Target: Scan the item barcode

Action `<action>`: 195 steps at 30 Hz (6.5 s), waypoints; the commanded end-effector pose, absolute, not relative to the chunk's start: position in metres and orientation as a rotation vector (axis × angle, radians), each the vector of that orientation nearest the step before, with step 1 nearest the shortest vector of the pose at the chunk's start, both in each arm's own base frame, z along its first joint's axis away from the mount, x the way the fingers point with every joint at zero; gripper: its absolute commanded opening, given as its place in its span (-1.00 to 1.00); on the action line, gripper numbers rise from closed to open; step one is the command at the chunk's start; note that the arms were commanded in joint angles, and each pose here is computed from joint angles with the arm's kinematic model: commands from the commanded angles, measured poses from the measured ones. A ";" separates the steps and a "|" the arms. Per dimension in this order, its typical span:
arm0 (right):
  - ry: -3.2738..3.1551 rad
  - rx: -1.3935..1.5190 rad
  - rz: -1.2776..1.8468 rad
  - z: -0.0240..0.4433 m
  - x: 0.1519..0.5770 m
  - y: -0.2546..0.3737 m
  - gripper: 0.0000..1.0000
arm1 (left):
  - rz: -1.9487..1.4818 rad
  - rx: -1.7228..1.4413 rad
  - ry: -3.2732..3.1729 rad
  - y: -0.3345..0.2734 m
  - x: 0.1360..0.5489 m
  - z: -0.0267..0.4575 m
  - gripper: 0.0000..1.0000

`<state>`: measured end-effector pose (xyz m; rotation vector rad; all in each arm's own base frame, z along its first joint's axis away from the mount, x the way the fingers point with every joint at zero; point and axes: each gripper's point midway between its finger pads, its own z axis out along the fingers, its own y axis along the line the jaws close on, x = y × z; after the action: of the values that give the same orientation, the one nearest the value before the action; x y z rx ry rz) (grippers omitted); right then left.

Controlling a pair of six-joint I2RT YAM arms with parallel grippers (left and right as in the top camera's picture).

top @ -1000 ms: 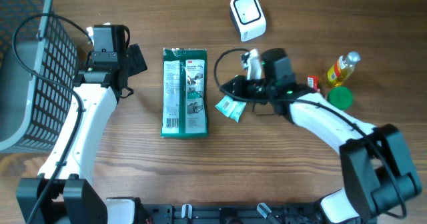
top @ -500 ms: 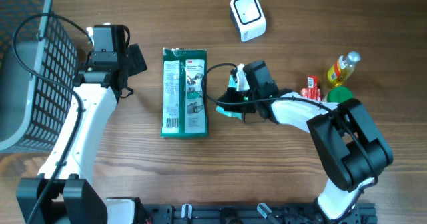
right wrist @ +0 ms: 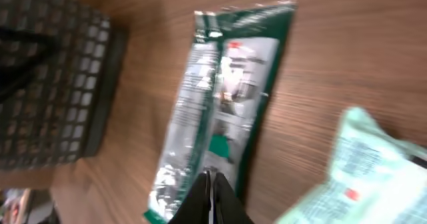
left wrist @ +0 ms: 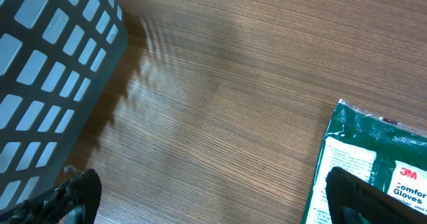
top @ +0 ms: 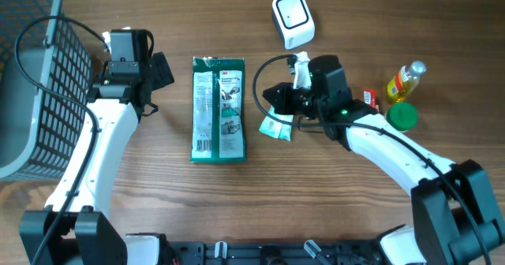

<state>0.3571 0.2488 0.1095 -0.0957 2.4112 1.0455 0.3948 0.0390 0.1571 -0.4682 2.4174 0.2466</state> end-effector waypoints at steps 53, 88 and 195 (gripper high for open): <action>2.744 0.702 0.445 0.014 0.297 0.167 -0.85 | 0.259 -0.468 2.402 0.042 0.397 0.162 1.00; 2.705 0.722 0.408 -0.003 0.289 0.173 -0.84 | 0.259 -0.468 2.402 0.042 0.397 0.162 1.00; 2.819 -0.110 0.769 0.004 0.341 0.180 -0.12 | 0.259 -0.468 2.402 0.042 0.397 0.162 1.00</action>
<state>0.3528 0.1763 0.0143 -0.1081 2.7870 0.7130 0.3948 0.0390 0.1570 -0.4682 2.4178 0.2468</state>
